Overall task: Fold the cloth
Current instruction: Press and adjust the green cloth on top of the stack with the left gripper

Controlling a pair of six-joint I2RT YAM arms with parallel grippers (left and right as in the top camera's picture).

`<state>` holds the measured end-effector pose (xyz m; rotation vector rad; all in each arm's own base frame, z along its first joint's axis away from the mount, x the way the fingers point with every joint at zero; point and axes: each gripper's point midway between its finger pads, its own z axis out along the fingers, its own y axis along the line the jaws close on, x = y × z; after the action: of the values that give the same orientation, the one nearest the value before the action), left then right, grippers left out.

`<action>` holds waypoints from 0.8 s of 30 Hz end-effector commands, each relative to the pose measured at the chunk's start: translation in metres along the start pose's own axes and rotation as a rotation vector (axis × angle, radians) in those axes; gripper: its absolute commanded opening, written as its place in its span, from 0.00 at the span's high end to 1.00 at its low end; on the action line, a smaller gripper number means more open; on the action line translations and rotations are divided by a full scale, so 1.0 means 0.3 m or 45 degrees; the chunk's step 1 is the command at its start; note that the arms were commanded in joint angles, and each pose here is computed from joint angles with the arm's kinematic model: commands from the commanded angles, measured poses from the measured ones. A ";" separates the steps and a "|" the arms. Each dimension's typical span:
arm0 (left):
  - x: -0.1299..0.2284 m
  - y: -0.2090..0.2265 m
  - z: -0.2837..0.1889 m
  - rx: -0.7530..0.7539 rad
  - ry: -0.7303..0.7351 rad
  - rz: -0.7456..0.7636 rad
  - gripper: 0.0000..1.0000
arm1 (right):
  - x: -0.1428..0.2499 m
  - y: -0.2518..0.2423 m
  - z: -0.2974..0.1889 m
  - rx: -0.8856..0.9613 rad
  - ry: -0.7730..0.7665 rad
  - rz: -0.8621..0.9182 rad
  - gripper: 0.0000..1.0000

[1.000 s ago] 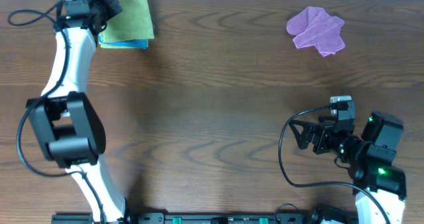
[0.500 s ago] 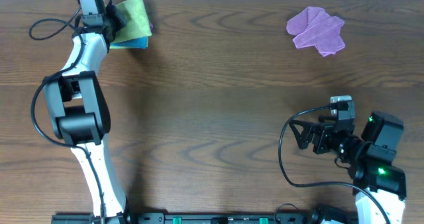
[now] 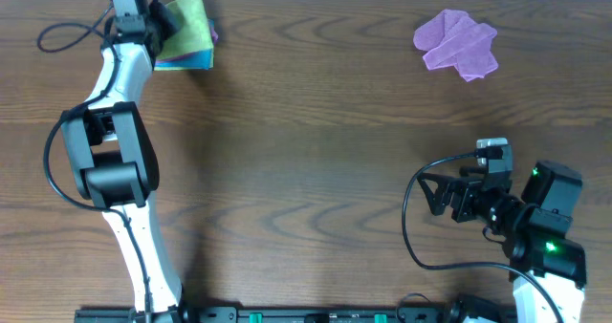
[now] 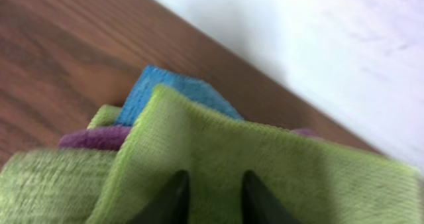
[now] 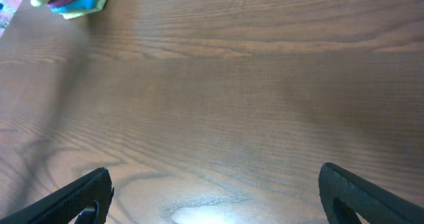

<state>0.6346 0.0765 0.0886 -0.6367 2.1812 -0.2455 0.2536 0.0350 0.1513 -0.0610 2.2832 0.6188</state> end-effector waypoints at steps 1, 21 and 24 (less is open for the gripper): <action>-0.105 -0.070 -0.069 0.071 -0.040 0.082 0.67 | 0.006 0.001 0.001 -0.010 0.003 0.023 0.01; -0.117 -0.276 -0.325 0.102 0.201 0.244 0.05 | 0.006 0.001 0.001 -0.010 0.003 0.023 0.01; -0.123 -0.320 -0.365 0.126 0.186 0.261 0.04 | 0.006 0.000 0.001 -0.009 0.003 0.023 0.01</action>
<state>0.6067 0.0194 0.1736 -0.4131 2.4114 -0.2908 0.2536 0.0350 0.1513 -0.0610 2.2832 0.6188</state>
